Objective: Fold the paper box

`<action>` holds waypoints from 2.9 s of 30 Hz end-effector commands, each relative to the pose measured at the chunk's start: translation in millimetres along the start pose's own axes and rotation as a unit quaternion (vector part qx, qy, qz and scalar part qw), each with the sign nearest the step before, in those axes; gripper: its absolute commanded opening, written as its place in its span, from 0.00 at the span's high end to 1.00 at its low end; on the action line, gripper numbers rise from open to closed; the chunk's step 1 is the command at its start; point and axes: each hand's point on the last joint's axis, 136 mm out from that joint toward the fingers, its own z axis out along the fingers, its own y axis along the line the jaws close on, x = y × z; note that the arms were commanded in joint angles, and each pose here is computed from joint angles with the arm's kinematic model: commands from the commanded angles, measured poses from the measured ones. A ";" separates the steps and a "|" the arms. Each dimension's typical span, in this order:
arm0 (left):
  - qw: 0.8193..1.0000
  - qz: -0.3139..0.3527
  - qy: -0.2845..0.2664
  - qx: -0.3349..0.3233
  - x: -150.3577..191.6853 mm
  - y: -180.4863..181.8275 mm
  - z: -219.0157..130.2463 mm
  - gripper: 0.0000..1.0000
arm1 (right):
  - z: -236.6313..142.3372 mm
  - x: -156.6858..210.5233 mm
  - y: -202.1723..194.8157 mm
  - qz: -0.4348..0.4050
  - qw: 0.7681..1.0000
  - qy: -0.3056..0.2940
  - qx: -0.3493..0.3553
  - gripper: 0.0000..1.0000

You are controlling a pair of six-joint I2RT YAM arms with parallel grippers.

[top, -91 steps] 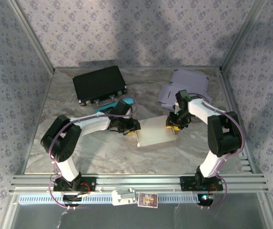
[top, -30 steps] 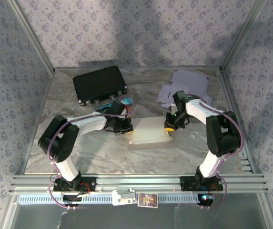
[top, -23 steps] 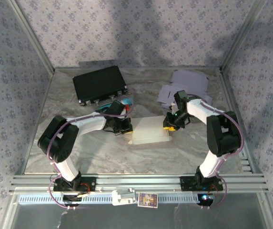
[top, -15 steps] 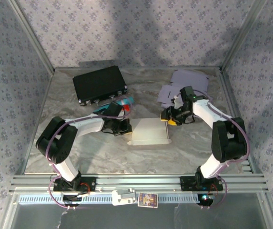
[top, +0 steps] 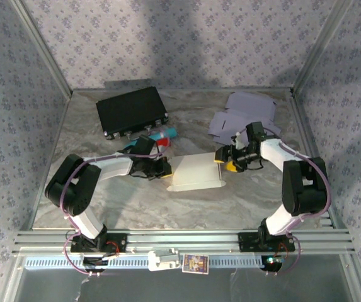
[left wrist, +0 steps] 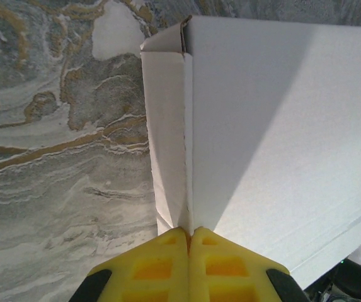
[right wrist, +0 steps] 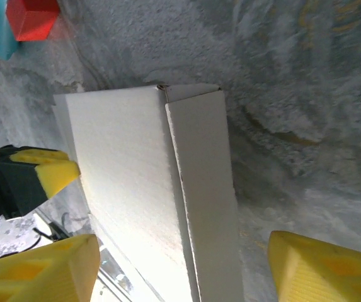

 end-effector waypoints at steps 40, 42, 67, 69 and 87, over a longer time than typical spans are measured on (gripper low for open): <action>0.988 -0.061 -0.140 -0.015 -54.0 -11.3 -63.0 0.70 | 27.4 -12.3 74.7 0.179 0.972 0.046 -0.144 0.61; 0.979 -0.113 -0.168 -0.011 -59.1 -3.6 -71.8 0.62 | 26.2 -13.4 73.2 0.215 0.964 0.055 -0.145 0.63; 0.796 -0.587 -0.135 0.052 -11.8 4.9 -28.4 0.30 | 28.8 11.1 56.0 0.437 0.886 0.121 -0.094 0.66; 0.789 -0.596 -0.136 0.063 -15.8 0.8 -26.1 0.30 | 30.1 12.7 53.8 0.445 0.883 0.121 -0.091 0.66; 0.752 -0.635 -0.158 0.076 -23.8 -13.6 -36.2 0.56 | 43.1 54.0 40.8 0.518 0.840 0.158 -0.033 0.64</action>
